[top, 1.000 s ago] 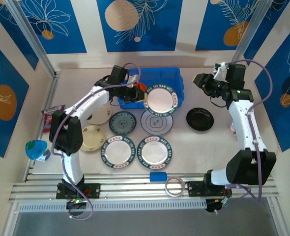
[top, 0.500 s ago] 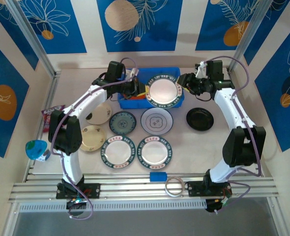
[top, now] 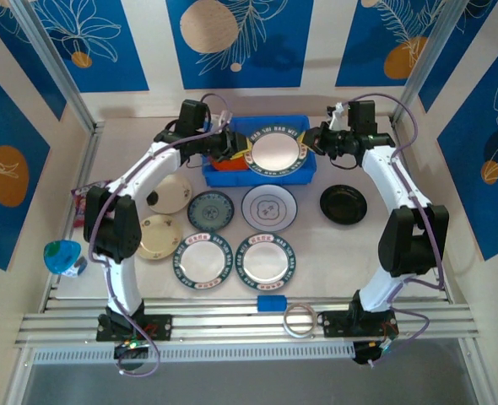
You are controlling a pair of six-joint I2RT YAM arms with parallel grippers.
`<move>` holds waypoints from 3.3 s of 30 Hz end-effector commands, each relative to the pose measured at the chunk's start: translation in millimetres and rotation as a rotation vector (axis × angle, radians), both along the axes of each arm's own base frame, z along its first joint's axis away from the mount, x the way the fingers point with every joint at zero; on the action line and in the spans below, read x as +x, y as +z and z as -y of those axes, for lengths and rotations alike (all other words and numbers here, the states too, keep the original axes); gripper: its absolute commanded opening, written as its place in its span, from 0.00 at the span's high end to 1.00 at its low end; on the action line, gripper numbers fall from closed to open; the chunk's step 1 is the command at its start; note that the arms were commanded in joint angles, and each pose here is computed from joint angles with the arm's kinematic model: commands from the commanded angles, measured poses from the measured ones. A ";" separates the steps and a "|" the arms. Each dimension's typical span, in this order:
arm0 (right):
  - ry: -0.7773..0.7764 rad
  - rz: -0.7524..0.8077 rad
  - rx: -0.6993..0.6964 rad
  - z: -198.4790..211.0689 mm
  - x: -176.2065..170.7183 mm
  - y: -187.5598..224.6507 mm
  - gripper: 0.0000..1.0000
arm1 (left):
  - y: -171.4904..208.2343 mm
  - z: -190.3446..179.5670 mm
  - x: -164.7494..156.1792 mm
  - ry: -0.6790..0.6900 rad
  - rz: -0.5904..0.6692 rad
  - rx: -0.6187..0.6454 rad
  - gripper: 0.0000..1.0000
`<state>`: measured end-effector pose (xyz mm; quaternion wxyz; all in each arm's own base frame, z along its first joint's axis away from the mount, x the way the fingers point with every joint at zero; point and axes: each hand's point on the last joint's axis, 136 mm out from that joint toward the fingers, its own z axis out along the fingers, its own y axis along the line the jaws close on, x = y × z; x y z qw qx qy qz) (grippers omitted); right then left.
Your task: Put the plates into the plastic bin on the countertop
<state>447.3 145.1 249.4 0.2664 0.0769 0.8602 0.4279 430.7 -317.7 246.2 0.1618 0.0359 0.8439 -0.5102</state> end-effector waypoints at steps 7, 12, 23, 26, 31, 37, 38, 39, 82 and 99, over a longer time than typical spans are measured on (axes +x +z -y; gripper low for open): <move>0.034 -0.022 0.108 -18.4 8.1 -0.8 1.00 | 12.3 17.8 10.7 -0.044 0.043 -0.043 0.94; -0.086 -0.086 0.034 9.0 16.2 -14.7 0.79 | 0.7 16.1 27.8 -0.006 0.038 0.002 1.00; -0.286 -0.049 -0.004 71.0 7.6 0.0 0.50 | -37.7 14.2 94.9 0.134 0.036 0.110 1.00; -0.293 -0.045 0.004 76.7 5.1 2.2 0.51 | -49.7 7.7 107.7 0.183 0.042 0.145 1.00; -0.305 -0.046 0.005 81.2 3.8 2.0 0.52 | -68.0 4.0 124.1 0.229 0.040 0.179 1.00; -0.304 -0.057 0.006 81.5 5.0 -1.3 0.53 | -86.8 9.3 138.3 0.254 0.030 0.160 1.00; -0.304 -0.062 0.004 81.8 5.1 -2.7 0.53 | -89.7 10.7 139.9 0.256 0.029 0.155 1.00; -0.304 -0.061 0.004 82.1 5.3 -2.6 0.53 | -92.3 11.8 142.2 0.259 0.028 0.149 1.00; -0.247 -0.076 0.004 69.2 6.5 -13.6 0.57 | -152.5 51.5 135.8 0.230 -0.054 0.216 0.94; -0.258 -0.063 -0.029 69.6 0.7 -12.2 0.56 | -138.2 44.3 134.4 0.237 -0.004 0.269 0.36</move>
